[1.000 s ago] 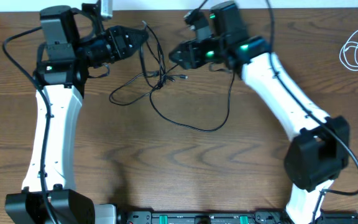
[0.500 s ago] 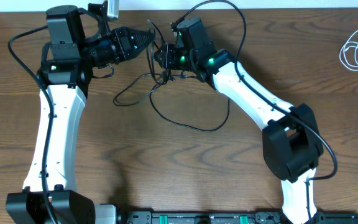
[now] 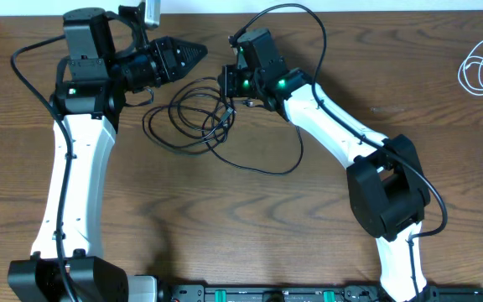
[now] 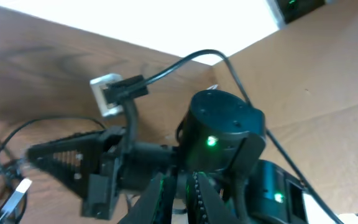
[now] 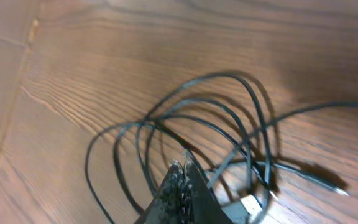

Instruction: Untangle cables

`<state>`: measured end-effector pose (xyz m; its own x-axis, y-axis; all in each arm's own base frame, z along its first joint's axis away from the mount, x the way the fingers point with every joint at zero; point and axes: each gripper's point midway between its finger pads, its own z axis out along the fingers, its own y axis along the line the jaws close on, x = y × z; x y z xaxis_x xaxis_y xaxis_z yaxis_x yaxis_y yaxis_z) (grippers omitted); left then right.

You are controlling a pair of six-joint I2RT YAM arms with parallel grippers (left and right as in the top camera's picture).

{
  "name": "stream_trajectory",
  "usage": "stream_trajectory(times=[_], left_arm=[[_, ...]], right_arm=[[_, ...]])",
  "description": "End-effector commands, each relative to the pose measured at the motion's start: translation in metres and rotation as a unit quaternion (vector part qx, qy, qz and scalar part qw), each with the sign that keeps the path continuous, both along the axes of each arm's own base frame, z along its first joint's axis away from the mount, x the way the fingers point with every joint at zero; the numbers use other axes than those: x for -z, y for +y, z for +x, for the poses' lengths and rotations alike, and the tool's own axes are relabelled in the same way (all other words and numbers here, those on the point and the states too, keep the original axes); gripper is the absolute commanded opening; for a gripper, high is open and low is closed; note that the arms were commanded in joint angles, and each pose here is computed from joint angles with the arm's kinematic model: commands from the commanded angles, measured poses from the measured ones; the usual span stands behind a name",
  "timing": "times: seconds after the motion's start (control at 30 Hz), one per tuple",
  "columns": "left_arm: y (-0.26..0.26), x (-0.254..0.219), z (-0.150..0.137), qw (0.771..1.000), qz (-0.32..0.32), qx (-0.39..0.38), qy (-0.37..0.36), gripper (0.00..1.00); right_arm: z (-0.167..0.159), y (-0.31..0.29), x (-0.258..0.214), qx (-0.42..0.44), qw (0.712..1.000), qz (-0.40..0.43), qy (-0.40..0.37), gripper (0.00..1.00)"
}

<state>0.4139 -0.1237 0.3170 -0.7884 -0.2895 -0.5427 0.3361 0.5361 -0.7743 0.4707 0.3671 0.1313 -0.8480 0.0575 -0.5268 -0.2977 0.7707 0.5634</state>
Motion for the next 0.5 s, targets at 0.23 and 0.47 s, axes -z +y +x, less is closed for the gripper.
stream_trajectory(times=[0.23, 0.47], left_arm=[[0.058, 0.095, 0.024, 0.964, 0.184, -0.154, 0.113, 0.17], [0.060, 0.183, 0.042, 0.938, 0.214, -0.170, 0.214, 0.28]], right_arm=[[0.013, -0.065, 0.032, 0.027, 0.997, -0.058, 0.051, 0.05], [0.017, -0.100, 0.043, 0.046, 0.993, -0.079, 0.079, 0.23]])
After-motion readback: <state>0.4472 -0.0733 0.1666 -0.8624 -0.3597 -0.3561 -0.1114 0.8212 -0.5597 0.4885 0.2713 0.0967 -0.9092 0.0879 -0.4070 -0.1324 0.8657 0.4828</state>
